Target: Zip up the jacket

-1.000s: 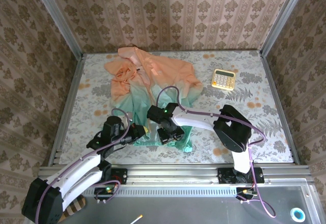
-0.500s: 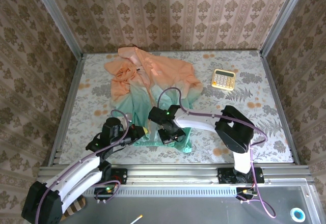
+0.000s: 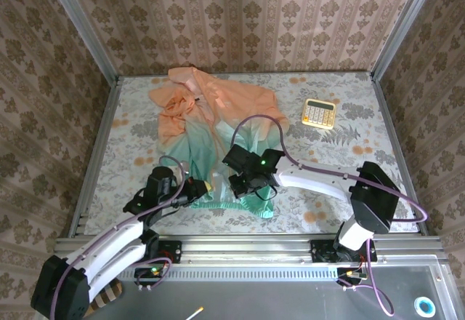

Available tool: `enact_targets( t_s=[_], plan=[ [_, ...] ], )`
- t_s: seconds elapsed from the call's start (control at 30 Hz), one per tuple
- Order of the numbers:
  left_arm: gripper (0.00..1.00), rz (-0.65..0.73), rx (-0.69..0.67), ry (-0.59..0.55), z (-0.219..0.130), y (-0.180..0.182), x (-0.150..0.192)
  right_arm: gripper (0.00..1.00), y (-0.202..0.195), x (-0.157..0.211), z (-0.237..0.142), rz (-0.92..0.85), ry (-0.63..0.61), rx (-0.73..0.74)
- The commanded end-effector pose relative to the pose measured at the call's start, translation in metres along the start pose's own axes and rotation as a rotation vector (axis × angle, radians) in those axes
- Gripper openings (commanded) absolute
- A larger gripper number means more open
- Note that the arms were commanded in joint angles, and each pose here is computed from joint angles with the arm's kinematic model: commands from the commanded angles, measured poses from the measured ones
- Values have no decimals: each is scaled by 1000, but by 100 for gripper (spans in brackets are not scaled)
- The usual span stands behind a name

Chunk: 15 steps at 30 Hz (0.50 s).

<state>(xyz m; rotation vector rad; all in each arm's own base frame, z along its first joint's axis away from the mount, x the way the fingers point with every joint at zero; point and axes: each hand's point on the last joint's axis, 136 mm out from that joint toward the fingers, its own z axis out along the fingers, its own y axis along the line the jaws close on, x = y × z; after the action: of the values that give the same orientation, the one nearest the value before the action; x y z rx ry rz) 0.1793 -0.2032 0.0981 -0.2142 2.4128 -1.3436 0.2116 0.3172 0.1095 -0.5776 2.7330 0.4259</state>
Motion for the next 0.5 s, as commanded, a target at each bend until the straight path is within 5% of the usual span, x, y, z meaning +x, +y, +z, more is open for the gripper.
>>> enact_targets(
  t_s=[0.0,0.47],
  plan=[
    [0,60,73,-23,-2,-31,-15,0,1,-21,-13,-62,-120,-17],
    [0,163,180,43,5,-88,-23,0,2,-43,-19,-86,-213,-56]
  ],
)
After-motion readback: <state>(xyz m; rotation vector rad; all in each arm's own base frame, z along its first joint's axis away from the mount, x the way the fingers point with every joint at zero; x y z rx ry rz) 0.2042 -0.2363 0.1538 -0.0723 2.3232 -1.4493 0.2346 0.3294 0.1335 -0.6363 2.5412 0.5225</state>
